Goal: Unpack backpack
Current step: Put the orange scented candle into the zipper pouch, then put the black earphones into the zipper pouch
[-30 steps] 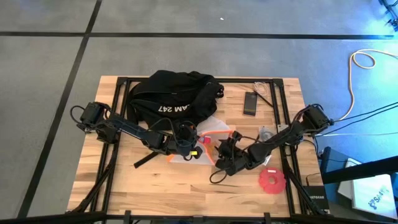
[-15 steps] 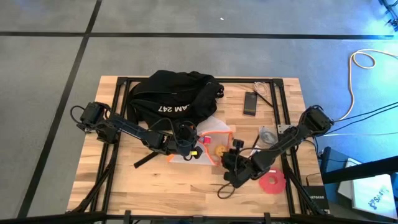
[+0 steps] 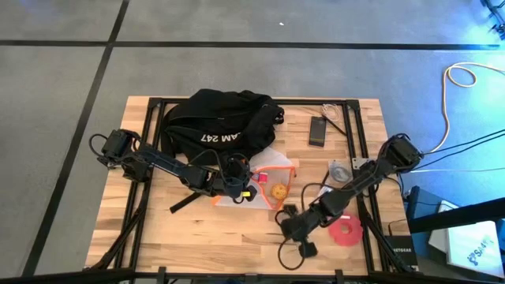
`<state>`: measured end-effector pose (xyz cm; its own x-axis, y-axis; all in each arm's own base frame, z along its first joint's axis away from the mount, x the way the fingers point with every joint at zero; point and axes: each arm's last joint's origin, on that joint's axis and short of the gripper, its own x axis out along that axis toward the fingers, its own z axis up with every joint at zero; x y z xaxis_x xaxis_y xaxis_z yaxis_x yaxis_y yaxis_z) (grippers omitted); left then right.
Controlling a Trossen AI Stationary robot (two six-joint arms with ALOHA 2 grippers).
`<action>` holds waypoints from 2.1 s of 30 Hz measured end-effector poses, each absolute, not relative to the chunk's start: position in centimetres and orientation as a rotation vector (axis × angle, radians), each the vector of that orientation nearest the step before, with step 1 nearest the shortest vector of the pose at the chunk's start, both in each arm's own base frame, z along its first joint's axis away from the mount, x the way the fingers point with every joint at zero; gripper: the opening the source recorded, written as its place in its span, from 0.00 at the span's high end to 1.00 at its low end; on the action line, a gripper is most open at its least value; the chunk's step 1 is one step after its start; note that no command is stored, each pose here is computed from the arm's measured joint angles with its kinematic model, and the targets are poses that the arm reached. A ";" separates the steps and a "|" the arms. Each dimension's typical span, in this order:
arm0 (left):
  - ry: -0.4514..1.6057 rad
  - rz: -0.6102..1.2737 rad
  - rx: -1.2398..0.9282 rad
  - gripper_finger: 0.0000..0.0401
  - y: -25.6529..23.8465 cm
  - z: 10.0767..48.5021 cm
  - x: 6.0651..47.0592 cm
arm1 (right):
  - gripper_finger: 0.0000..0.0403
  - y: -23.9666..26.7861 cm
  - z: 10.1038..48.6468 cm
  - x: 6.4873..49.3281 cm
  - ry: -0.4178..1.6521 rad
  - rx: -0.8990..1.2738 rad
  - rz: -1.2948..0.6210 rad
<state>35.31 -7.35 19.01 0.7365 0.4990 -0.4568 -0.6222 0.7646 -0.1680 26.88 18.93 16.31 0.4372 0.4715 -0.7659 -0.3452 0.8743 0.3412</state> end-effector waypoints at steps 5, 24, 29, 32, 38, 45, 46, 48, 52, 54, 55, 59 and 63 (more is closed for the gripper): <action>0.404 0.627 -0.322 1.00 -7.4 19.0 35.3 | 1.00 18.2 15.6 27.0 0.928 0.202 0.669; 0.404 0.628 -0.322 1.00 -7.3 19.0 35.3 | 1.00 9.7 12.2 27.7 0.958 -0.162 -0.017; 0.404 0.628 -0.322 1.00 -7.3 19.0 35.3 | 1.00 9.7 13.3 27.6 0.808 -0.453 -0.454; 0.404 0.629 -0.322 1.00 -7.3 19.0 35.3 | 1.00 10.6 14.2 27.4 0.705 -0.569 -0.609; 0.404 0.629 -0.322 1.00 -7.3 19.0 35.3 | 1.00 12.2 15.1 26.3 0.513 -0.731 -0.848; 0.404 0.628 -0.321 1.00 -7.3 19.1 35.3 | 1.00 15.1 16.7 25.7 0.441 -0.868 -0.869; 0.404 0.628 -0.320 1.00 -7.3 19.1 35.3 | 1.00 15.7 17.1 25.7 0.438 -0.877 -0.855; 0.405 0.628 -0.320 1.00 -7.3 19.1 35.3 | 1.00 16.9 17.9 25.7 0.411 -0.858 -0.829; 0.404 0.628 -0.320 1.00 -7.3 19.1 35.3 | 1.00 19.6 20.1 25.5 0.379 -0.866 -0.766; 0.405 0.628 -0.319 1.00 -7.3 19.1 35.3 | 1.00 20.8 20.8 25.1 0.380 -0.912 -0.724; 0.404 0.628 -0.320 1.00 -7.3 19.1 35.3 | 1.00 21.5 21.2 24.7 0.373 -0.926 -0.702; 0.405 0.628 -0.319 1.00 -7.3 19.1 35.3 | 1.00 24.6 22.9 23.1 0.338 -0.975 -0.609; 0.404 0.627 -0.320 1.00 -7.3 19.1 35.3 | 1.00 26.1 24.2 22.2 0.310 -0.970 -0.565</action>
